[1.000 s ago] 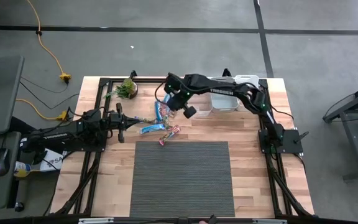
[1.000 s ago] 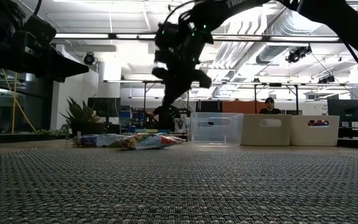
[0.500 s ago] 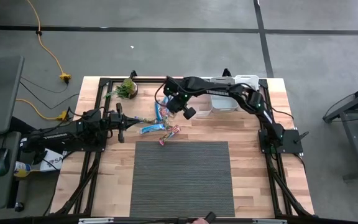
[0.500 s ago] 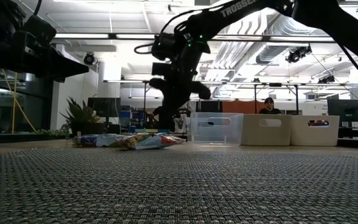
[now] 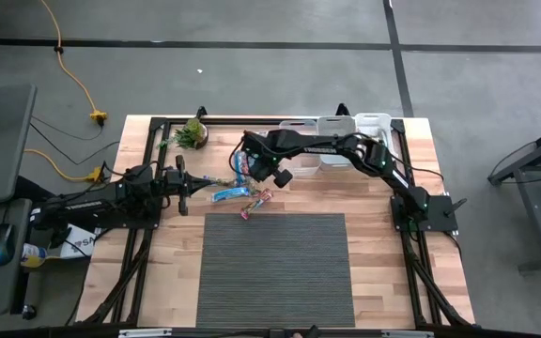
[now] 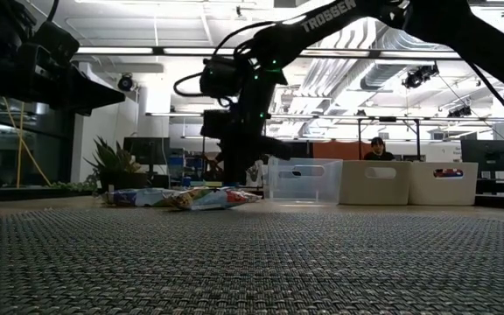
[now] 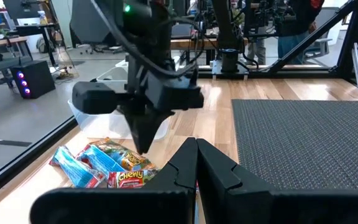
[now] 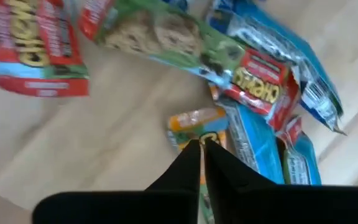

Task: Pick and place Granola Bars by type
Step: Put the yellow granola bar into the white bin

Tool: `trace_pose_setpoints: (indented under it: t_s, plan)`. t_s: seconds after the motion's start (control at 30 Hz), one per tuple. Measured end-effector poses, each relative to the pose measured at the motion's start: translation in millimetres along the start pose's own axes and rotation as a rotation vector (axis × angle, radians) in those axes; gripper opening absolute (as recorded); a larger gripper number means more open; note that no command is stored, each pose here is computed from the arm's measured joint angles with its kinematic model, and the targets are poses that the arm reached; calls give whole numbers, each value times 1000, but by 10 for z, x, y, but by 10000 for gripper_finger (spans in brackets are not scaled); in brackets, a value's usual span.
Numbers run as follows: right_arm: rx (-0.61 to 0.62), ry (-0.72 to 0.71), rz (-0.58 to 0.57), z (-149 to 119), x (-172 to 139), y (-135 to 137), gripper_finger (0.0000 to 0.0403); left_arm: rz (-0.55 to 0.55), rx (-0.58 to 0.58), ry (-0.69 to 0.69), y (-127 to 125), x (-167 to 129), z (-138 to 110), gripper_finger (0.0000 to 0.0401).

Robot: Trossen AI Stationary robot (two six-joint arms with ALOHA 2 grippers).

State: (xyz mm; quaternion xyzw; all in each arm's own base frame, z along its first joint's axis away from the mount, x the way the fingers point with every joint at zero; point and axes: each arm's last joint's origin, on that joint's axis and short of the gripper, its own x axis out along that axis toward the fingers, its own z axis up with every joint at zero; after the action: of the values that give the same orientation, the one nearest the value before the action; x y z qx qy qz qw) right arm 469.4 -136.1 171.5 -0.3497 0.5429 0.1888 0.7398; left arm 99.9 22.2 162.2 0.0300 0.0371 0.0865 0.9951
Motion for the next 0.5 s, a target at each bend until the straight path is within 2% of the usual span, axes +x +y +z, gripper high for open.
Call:
trace_pose_setpoints:
  t_s: [0.13, 0.37, 0.5]
  plan:
    - [-1, 57, -34, -12, 13, -9, 50, 0, 0, 0, 0, 0, 0, 1]
    - [3, 85, -42, -22, 11, -9, 149, 0, 0, 0, 0, 0, 0, 1]
    - [9, 88, -43, -38, 11, -17, 188, 0, 0, 0, 0, 0, 0, 1]
